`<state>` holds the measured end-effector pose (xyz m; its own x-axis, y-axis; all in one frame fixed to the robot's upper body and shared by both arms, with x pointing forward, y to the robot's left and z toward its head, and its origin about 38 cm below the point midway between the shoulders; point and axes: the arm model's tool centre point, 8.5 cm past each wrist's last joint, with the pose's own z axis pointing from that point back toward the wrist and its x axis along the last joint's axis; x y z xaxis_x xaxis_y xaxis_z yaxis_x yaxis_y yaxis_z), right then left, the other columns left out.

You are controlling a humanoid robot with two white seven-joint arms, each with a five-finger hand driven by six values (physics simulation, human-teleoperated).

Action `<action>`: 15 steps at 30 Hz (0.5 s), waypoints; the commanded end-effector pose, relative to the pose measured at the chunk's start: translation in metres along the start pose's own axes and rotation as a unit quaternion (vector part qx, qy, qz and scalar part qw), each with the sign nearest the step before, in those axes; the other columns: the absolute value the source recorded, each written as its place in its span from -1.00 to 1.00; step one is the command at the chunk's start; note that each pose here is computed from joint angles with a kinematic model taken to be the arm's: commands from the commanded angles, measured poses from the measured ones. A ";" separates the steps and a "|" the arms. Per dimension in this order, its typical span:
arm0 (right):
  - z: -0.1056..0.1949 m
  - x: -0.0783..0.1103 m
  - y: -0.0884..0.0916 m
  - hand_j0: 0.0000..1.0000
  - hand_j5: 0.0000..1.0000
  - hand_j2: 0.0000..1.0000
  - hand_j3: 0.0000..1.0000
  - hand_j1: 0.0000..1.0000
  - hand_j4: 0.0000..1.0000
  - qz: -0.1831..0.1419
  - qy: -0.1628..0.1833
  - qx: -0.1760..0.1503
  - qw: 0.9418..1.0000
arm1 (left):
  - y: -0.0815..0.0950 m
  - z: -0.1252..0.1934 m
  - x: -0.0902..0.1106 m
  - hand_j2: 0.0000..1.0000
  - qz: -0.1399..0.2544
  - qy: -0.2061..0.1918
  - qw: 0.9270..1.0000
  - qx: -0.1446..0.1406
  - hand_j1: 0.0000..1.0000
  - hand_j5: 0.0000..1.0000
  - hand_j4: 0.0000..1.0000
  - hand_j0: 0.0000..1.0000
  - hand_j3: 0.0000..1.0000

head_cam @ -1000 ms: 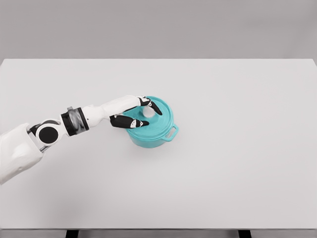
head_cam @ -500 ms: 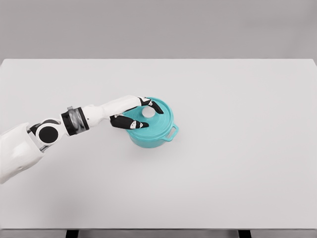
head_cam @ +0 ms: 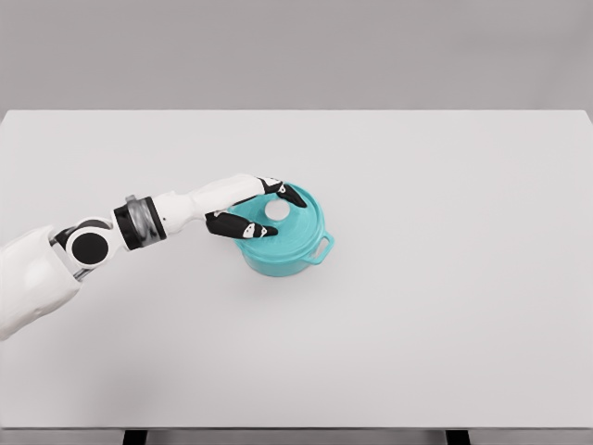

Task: Cover the pot with left arm

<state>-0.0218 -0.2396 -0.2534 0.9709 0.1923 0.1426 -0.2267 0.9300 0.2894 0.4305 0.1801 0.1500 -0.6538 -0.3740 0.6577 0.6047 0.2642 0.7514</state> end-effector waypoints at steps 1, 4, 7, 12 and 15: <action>0.000 0.000 0.000 1.00 1.00 1.00 1.00 1.00 1.00 0.001 0.000 0.000 1.000 | 0.001 0.000 0.000 0.41 0.002 0.000 1.000 0.003 0.41 0.41 0.41 0.41 0.41; 0.000 0.000 0.000 1.00 1.00 1.00 1.00 1.00 1.00 0.001 0.000 0.000 1.000 | 0.002 0.000 0.001 0.47 0.001 -0.002 1.000 0.004 0.47 0.47 0.47 0.47 0.47; 0.000 0.000 0.000 1.00 1.00 1.00 1.00 1.00 1.00 0.001 0.000 0.000 1.000 | 0.009 0.000 0.003 0.49 -0.006 -0.006 1.000 0.008 0.49 0.49 0.49 0.49 0.49; 0.000 0.000 0.000 1.00 1.00 1.00 1.00 1.00 1.00 0.001 0.000 0.000 1.000 | 0.018 0.001 0.006 0.62 -0.011 -0.008 1.000 0.012 0.62 0.62 0.62 0.62 0.62; 0.000 0.000 0.000 1.00 1.00 1.00 1.00 1.00 1.00 0.000 0.000 0.000 1.000 | 0.032 0.027 0.012 0.99 -0.005 -0.007 1.000 0.021 0.99 0.99 0.99 0.99 0.99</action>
<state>-0.0218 -0.2396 -0.2534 0.9709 0.1924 0.1425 -0.2267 0.9300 0.2894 0.4332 0.1950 0.1755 -0.6757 -0.3665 0.6397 0.5756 0.2799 0.7683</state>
